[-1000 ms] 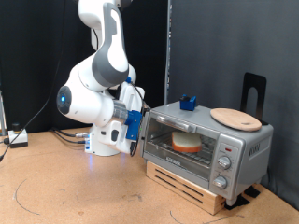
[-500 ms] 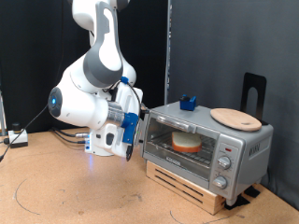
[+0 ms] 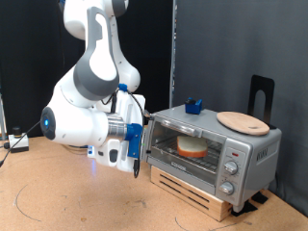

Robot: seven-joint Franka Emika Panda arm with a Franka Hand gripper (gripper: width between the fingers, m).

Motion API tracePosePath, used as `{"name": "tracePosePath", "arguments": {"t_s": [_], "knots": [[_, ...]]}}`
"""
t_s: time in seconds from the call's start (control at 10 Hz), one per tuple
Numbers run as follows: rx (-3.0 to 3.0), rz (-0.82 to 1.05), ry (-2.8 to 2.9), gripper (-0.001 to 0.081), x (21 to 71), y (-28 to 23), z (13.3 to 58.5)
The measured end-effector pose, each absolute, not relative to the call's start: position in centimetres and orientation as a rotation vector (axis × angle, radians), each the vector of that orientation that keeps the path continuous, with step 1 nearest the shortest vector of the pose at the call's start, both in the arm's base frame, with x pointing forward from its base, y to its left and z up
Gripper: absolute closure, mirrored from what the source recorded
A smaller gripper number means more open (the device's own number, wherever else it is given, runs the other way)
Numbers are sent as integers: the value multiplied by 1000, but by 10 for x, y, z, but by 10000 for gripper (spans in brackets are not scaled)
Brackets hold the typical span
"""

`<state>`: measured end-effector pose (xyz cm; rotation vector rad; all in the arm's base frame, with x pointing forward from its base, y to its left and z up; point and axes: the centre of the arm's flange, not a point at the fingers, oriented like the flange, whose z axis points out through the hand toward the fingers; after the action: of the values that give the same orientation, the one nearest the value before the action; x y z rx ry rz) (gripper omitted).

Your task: Make a piece of toast with the oven

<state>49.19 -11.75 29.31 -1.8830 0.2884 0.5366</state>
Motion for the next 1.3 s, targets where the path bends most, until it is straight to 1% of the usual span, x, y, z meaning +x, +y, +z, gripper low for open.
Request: {"name": "tracePosePath", "arguments": {"t_s": [0.2, 0.5, 0.8, 0.9, 1.1, 1.3], "knots": [[-1876, 539, 286, -2, 493, -117, 293], [-1829, 520, 242, -2, 524, -126, 289], [-1792, 558, 225, -2, 555, -132, 279], [-1791, 559, 226, -2, 555, -132, 279], [-1792, 525, 234, -2, 562, -130, 275], [-1829, 501, 247, -2, 580, -117, 260]]}}
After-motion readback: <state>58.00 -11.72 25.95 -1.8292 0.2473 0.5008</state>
